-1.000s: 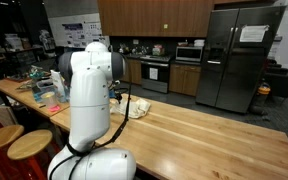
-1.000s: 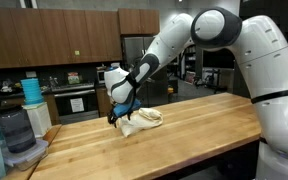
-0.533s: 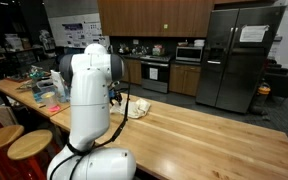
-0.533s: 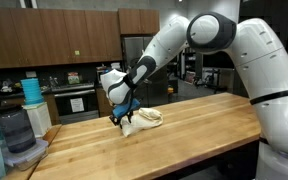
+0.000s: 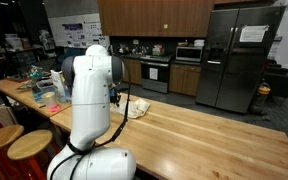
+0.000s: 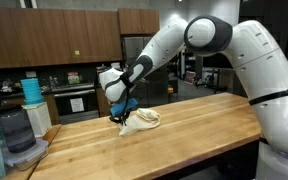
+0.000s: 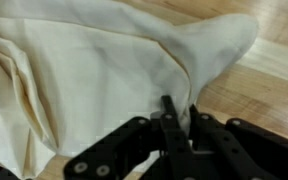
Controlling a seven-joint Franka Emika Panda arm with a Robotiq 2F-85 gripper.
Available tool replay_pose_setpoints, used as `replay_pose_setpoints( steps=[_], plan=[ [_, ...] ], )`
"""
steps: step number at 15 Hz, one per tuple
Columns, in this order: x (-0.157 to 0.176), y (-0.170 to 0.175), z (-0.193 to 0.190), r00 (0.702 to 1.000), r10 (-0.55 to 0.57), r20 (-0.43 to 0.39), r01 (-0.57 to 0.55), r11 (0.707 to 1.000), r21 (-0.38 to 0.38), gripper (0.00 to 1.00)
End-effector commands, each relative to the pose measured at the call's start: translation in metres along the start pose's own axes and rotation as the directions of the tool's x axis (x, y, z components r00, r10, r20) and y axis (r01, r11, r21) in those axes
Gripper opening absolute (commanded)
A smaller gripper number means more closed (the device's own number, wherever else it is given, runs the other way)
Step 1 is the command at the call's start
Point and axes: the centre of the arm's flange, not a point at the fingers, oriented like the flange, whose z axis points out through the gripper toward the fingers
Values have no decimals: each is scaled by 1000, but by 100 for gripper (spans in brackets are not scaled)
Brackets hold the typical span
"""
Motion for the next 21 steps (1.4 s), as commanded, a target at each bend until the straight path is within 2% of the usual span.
replay_pose_setpoints(
  steps=[1, 5, 10, 16, 21],
  plan=[
    [6, -4, -21, 1000, 18, 5, -18, 993, 115, 0],
    [8, -3, -50, 997, 62, -38, -52, 972, 231, 2],
    [11, 25, -82, 983, 146, -115, -102, 941, 322, 2],
    [0, 85, -109, 945, 258, -202, -165, 907, 387, 2],
    [-27, 142, -111, 905, 345, -248, -217, 877, 430, 2]
  ],
)
